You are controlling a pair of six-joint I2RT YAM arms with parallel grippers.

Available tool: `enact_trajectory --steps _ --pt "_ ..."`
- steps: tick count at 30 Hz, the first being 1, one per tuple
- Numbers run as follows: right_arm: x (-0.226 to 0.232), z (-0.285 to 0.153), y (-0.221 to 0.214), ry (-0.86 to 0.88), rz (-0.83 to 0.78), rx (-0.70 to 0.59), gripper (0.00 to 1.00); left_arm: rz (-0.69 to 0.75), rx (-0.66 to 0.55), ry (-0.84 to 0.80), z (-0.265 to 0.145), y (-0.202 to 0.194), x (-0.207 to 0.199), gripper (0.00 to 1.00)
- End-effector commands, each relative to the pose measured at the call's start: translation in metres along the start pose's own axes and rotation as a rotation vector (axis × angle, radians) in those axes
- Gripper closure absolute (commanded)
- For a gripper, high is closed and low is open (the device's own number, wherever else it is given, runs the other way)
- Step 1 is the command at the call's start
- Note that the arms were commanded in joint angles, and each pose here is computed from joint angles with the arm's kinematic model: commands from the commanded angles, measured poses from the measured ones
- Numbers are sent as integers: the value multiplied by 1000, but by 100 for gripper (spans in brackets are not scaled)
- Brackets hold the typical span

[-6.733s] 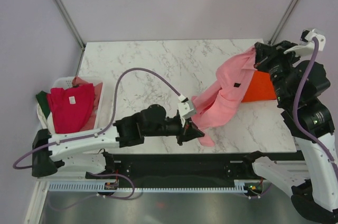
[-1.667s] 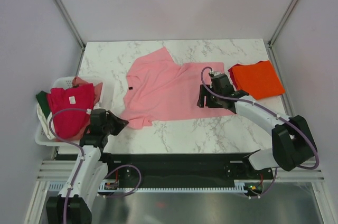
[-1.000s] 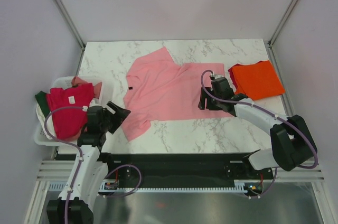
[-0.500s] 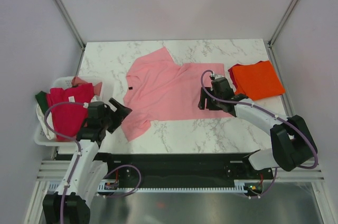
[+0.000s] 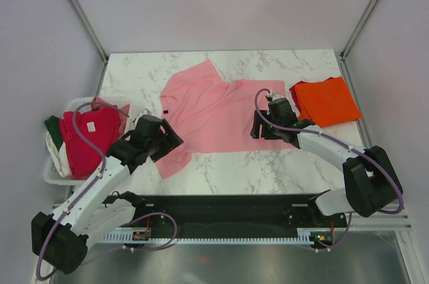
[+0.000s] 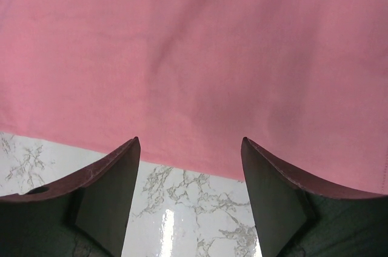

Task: Fold and stack the t-shirts
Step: Flatten the tshirt out

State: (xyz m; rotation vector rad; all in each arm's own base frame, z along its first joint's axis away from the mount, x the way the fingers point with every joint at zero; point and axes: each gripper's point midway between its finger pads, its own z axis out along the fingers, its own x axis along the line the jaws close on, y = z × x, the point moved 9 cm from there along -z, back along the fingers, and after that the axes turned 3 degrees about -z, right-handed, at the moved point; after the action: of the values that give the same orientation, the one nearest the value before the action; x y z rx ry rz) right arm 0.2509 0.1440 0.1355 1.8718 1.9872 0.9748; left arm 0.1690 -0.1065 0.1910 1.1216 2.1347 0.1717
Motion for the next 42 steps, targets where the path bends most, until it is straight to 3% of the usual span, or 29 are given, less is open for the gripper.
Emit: enact_trajectory --steps 1,3,9,16,19,28,30,35,38,40,42 --pt "0 -2 3 21 -2 -31 24 -37 -4 252 -4 -16 21 24" --pt "0 -3 3 21 1 -34 24 -61 -1 372 -3 -23 32 25" --pt "-2 -3 3 25 10 -33 24 -129 35 535 8 -44 61 31" --pt "-3 -3 -1 38 16 -29 24 -113 20 526 24 -46 64 41" --pt "-4 -5 -1 41 18 -33 24 -117 67 542 33 -53 68 41" --pt "-8 -12 -8 48 26 -32 24 -129 53 553 52 -46 76 45" --pt "-9 -12 -9 44 26 -28 24 -137 56 545 54 -42 77 53" --pt "-12 -19 -10 34 33 -34 24 -155 74 527 55 -40 77 60" --pt "-15 -26 -9 14 33 -44 24 -154 93 498 57 -40 75 77" --pt "-19 -33 -7 -7 38 -64 24 -151 96 497 57 -39 77 97" --pt "-27 -39 -10 -38 54 -62 24 -157 84 484 55 -36 77 98"
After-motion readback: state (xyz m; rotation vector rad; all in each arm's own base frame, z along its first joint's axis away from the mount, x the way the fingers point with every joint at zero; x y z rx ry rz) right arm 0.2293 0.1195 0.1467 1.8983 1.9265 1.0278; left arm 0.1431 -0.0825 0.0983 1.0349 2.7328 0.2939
